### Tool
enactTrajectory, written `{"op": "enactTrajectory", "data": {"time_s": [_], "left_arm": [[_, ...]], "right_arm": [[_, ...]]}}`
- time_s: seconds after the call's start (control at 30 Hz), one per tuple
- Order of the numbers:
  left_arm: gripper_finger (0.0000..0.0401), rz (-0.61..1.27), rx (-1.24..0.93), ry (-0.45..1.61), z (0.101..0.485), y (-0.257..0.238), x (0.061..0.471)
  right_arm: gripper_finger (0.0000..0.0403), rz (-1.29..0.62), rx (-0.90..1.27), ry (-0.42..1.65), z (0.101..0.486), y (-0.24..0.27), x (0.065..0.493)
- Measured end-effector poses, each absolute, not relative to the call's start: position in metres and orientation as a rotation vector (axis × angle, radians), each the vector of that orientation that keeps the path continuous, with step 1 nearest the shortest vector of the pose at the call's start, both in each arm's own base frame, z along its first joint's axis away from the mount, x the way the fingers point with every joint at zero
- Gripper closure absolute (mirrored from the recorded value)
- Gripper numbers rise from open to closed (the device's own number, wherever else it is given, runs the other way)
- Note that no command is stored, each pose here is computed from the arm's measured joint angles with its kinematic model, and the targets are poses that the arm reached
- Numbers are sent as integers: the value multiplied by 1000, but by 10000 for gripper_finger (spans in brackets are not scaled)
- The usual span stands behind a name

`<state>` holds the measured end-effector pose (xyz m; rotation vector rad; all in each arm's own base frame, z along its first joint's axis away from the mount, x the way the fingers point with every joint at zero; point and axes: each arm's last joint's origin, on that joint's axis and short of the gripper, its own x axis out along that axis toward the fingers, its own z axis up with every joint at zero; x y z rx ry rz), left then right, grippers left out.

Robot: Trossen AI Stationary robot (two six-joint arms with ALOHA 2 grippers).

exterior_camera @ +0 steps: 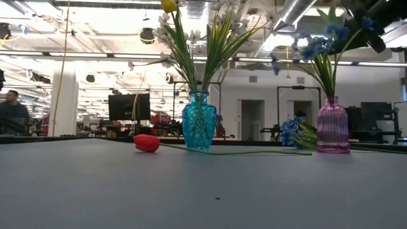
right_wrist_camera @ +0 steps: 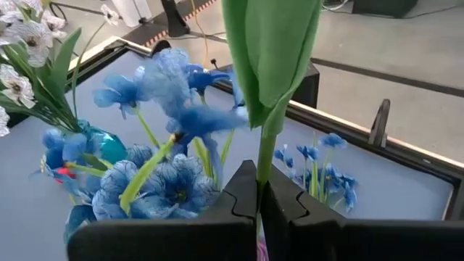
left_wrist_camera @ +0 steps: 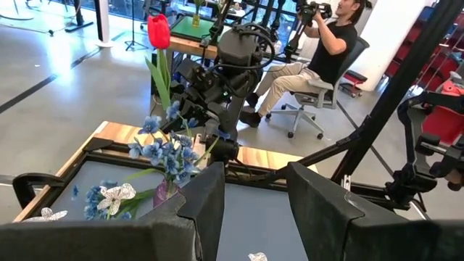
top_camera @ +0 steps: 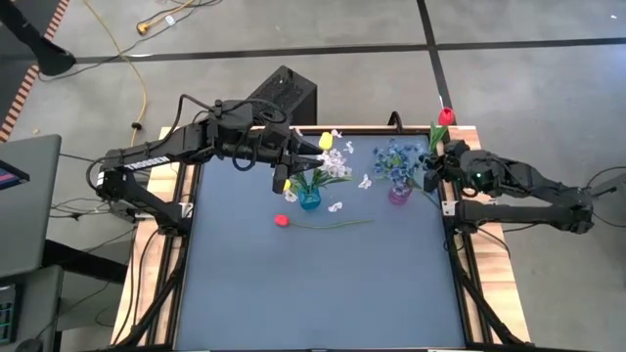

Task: Sort flowers into vase by color
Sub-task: Put the top red flower into the violet vase

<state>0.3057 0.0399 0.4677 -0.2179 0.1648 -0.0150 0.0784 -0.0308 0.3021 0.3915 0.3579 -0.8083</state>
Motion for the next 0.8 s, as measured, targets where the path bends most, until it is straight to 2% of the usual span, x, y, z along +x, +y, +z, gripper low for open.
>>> {"op": "enactTrajectory", "data": {"time_s": [0.4, 0.8], "left_arm": [[263, -30, -216, 167, 468, 34, 306], [263, -38, -221, 172, 467, 30, 307]], "right_arm": [[375, -810, 412, 356, 275, -34, 92], [355, -767, 454, 355, 274, -32, 93]]}}
